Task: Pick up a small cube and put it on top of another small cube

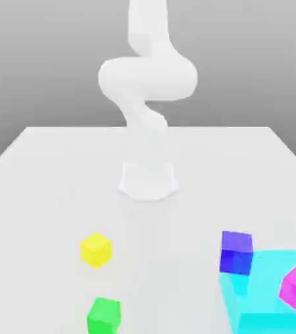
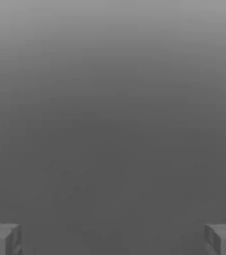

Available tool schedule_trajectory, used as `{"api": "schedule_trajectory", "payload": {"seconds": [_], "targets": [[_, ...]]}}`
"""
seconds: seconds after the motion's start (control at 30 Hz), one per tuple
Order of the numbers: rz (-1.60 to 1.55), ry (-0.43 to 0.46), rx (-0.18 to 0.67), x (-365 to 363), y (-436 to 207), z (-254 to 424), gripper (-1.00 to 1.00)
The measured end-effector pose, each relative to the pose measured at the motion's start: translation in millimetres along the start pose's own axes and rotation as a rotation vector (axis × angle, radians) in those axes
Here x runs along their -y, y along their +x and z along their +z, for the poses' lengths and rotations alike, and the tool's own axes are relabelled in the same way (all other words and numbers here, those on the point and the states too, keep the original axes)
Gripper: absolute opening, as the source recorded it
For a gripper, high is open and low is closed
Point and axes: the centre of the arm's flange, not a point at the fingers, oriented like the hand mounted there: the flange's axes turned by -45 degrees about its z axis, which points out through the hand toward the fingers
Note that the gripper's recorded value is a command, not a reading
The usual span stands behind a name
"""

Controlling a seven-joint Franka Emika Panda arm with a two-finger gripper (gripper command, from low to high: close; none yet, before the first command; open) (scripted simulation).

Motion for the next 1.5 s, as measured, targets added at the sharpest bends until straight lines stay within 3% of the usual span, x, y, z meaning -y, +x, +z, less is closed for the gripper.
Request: {"api": "schedule_trajectory", "payload": {"seconds": [0.4,0.87,1.03,1.07,1.3,1.5], "targets": [[0.095,-0.035,0.328,-33.9,-55.0,225.9,0.0],[0.207,-0.098,0.701,-76.1,-234.1,417.2,0.0],[0.214,-0.103,0.725,-79.5,-282.8,465.5,0.0],[0.214,-0.103,0.726,-79.6,-289.1,471.5,-1.0],[0.214,-0.104,0.726,-79.6,-289.2,471.5,-1.0],[0.192,-0.085,0.727,-60.4,-243.9,421.5,-1.0]]}}
